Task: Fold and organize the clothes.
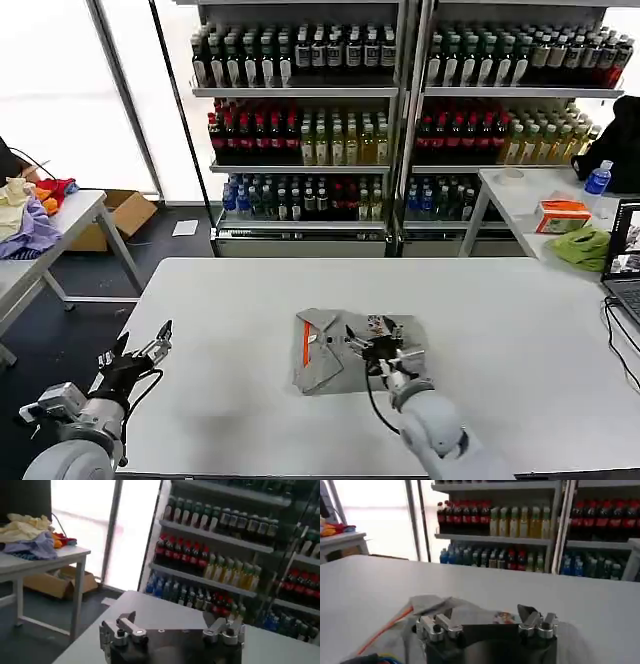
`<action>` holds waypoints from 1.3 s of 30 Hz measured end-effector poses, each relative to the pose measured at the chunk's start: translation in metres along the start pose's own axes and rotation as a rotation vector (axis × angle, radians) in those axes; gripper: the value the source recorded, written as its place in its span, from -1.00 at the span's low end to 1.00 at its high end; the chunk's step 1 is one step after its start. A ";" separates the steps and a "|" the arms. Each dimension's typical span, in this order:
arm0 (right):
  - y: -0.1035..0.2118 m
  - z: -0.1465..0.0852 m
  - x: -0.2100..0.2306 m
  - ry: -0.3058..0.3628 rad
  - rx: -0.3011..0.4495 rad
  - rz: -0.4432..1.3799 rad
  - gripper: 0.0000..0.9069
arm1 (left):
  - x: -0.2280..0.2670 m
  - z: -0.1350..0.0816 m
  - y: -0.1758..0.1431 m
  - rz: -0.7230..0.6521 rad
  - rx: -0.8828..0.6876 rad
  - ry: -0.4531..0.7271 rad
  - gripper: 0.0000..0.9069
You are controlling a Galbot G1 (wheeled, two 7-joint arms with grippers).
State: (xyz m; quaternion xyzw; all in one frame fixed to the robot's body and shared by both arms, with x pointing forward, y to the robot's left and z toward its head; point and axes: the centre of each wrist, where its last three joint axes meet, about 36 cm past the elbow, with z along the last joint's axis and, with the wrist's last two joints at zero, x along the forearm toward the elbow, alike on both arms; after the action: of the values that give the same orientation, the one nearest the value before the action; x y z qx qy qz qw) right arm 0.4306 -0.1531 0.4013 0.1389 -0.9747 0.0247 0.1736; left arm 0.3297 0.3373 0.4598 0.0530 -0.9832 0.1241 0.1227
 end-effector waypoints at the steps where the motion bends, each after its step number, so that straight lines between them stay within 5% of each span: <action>1: 0.004 0.002 -0.006 0.007 0.002 0.008 1.00 | 0.000 0.000 0.002 -0.003 -0.002 0.001 1.00; 16: 0.030 0.014 -0.025 0.040 0.038 0.063 1.00 | -0.005 0.006 0.005 -0.010 0.012 0.008 1.00; 23: 0.019 -0.004 -0.006 -0.079 0.007 0.037 1.00 | -0.003 0.004 0.005 0.004 -0.003 0.000 1.00; 29: -0.030 -0.010 0.032 -0.207 -0.051 0.031 1.00 | 0.003 0.009 -0.001 0.026 0.001 -0.002 1.00; 39: -0.150 0.034 0.104 -0.315 -0.128 0.143 1.00 | 0.010 0.018 -0.010 0.074 -0.039 -0.013 1.00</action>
State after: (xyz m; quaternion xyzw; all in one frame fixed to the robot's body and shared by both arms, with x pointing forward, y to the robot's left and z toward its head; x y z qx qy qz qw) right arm 0.3678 -0.3278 0.4048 0.0601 -0.9967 -0.0473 0.0254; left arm 0.3170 0.3218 0.4474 0.0150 -0.9875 0.1089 0.1126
